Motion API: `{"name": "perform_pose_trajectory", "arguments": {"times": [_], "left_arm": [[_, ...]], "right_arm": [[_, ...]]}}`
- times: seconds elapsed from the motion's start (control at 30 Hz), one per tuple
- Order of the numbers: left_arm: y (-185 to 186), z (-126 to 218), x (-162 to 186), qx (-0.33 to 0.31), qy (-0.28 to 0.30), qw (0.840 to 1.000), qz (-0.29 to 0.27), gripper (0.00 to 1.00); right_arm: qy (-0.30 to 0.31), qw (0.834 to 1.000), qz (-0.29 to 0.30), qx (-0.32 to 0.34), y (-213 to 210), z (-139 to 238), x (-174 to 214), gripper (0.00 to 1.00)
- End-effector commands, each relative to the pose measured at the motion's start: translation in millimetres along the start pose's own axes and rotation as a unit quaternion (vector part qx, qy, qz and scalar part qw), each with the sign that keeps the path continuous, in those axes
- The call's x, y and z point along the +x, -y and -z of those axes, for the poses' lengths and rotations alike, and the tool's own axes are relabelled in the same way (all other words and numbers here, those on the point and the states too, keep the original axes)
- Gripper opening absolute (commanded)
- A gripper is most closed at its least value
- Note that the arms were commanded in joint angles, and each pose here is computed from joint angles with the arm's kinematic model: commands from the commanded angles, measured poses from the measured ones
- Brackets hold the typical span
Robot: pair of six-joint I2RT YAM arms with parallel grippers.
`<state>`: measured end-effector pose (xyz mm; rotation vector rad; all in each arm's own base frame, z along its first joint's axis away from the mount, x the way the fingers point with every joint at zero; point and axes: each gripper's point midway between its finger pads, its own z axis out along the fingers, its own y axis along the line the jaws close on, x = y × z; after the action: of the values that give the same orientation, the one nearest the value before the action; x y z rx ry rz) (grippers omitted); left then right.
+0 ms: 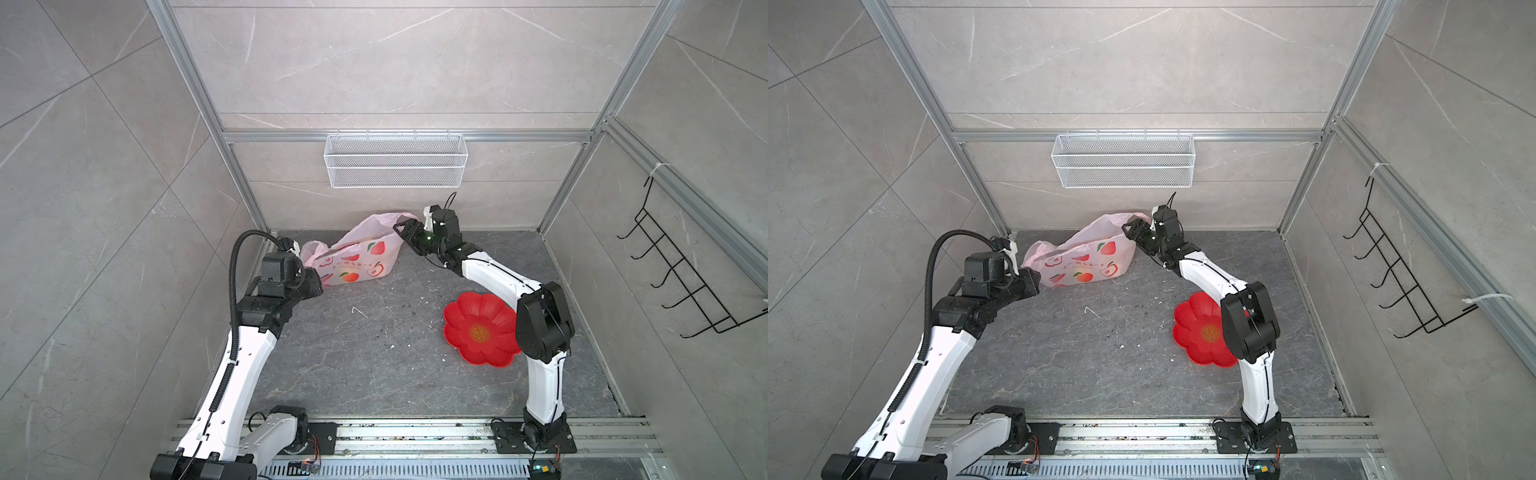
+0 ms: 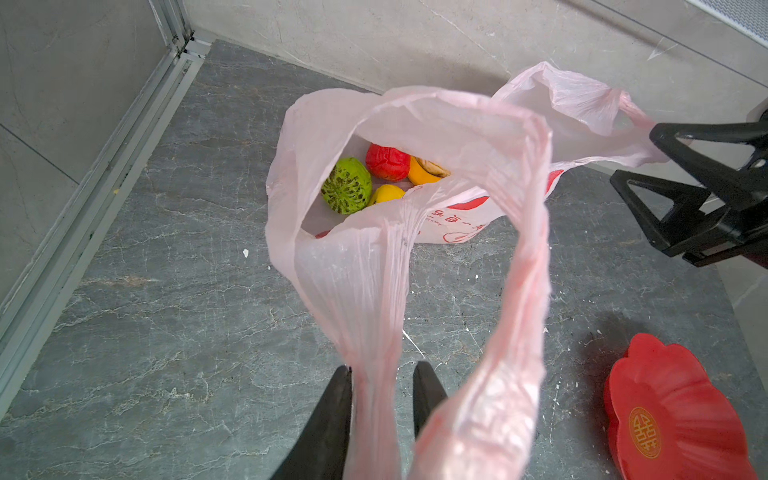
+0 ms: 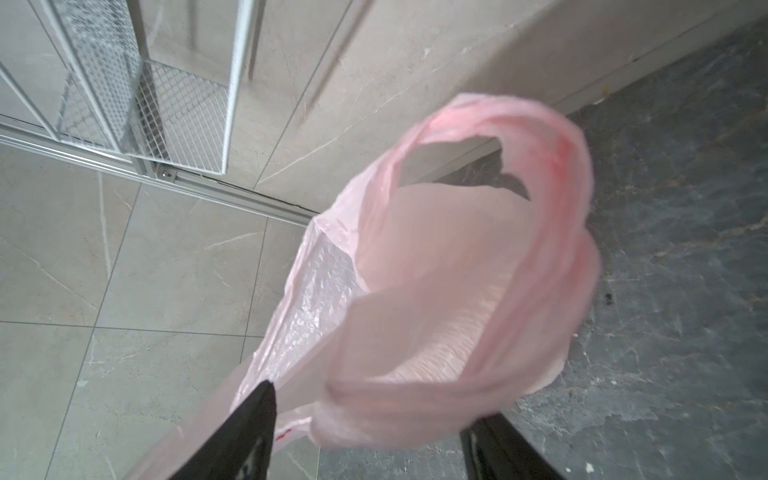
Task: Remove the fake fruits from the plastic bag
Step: 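Lift the pink bag by both handles with both grippers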
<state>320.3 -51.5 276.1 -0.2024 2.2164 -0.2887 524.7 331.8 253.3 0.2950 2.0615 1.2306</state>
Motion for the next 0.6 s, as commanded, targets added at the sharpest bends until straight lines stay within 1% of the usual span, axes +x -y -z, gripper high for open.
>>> {"name": "perform_pose_trajectory", "arguments": {"times": [0.0,0.07,0.17,0.27,0.3,0.4,0.5,0.57], "left_arm": [[3.9,9.6,-0.2,0.014,0.008,1.000,0.002,0.29],[3.3,8.8,3.6,0.015,0.003,1.000,0.002,0.28],[3.0,8.9,6.7,0.016,0.001,1.000,0.003,0.27],[3.8,11.7,4.0,0.019,0.011,1.000,0.006,0.26],[4.1,12.7,2.7,0.020,0.015,1.000,0.007,0.26],[5.6,16.4,-3.9,0.023,0.029,0.999,0.011,0.26],[6.2,19.5,-9.2,0.023,0.039,0.999,0.018,0.26],[6.2,22.3,-11.8,0.023,0.045,0.998,0.024,0.26]], "right_arm": [[0.023,1.000,0.003,-0.016,-10.0,-8.5,-13.0,0.70],[0.025,1.000,0.004,-0.012,-9.5,-10.8,-15.0,0.68],[0.015,1.000,0.013,0.015,-4.0,-13.7,-15.1,0.61],[0.007,0.999,0.024,0.038,0.5,-13.5,-13.3,0.46],[0.007,0.998,0.029,0.047,2.6,-12.5,-12.7,0.40],[0.000,0.996,0.055,0.067,4.8,-7.4,-11.9,0.27],[-0.007,0.994,0.082,0.077,2.5,2.7,-8.6,0.18],[-0.005,0.991,0.105,0.079,-1.8,11.7,-6.4,0.15]]}}
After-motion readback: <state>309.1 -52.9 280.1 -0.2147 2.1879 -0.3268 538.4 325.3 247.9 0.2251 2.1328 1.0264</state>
